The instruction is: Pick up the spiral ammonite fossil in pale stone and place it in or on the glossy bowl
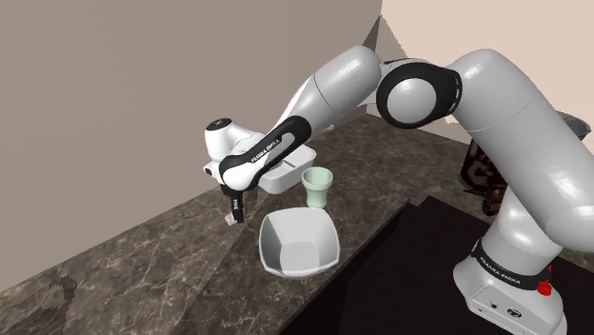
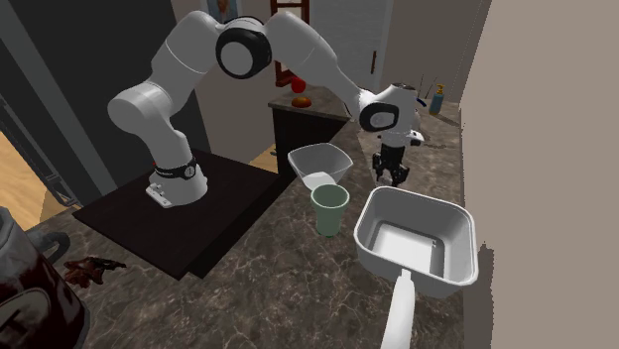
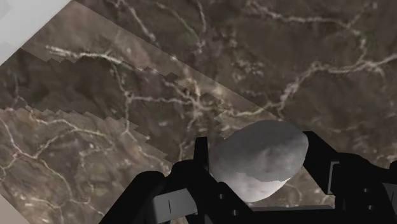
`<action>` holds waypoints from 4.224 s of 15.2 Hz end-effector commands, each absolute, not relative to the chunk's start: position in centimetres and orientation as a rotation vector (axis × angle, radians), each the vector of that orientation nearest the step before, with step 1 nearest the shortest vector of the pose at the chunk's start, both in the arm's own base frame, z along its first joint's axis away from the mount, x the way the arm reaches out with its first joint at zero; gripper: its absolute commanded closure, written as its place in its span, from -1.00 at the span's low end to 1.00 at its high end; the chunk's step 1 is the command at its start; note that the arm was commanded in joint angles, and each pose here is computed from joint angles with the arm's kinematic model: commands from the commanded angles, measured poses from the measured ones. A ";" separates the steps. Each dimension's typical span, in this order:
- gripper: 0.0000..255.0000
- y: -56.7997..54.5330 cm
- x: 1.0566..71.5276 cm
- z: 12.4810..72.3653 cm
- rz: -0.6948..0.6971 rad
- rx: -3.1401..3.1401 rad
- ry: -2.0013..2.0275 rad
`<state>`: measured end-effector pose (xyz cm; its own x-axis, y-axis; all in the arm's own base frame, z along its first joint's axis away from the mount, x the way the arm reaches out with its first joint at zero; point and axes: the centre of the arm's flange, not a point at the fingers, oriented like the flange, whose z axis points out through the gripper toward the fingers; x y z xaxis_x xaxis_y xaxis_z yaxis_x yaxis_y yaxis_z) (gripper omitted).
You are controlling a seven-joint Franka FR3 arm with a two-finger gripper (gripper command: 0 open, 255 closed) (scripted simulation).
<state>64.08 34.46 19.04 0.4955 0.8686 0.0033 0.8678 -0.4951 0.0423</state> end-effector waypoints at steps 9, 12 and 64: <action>1.00 34.5 64.2 24.4 0.037 2.686 1.560; 1.00 34.5 64.2 26.0 0.037 2.686 1.560; 1.00 28.5 38.4 27.1 0.037 2.686 1.560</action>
<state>38.44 28.46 27.28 0.4956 0.8686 0.0027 0.8678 -0.4952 0.0420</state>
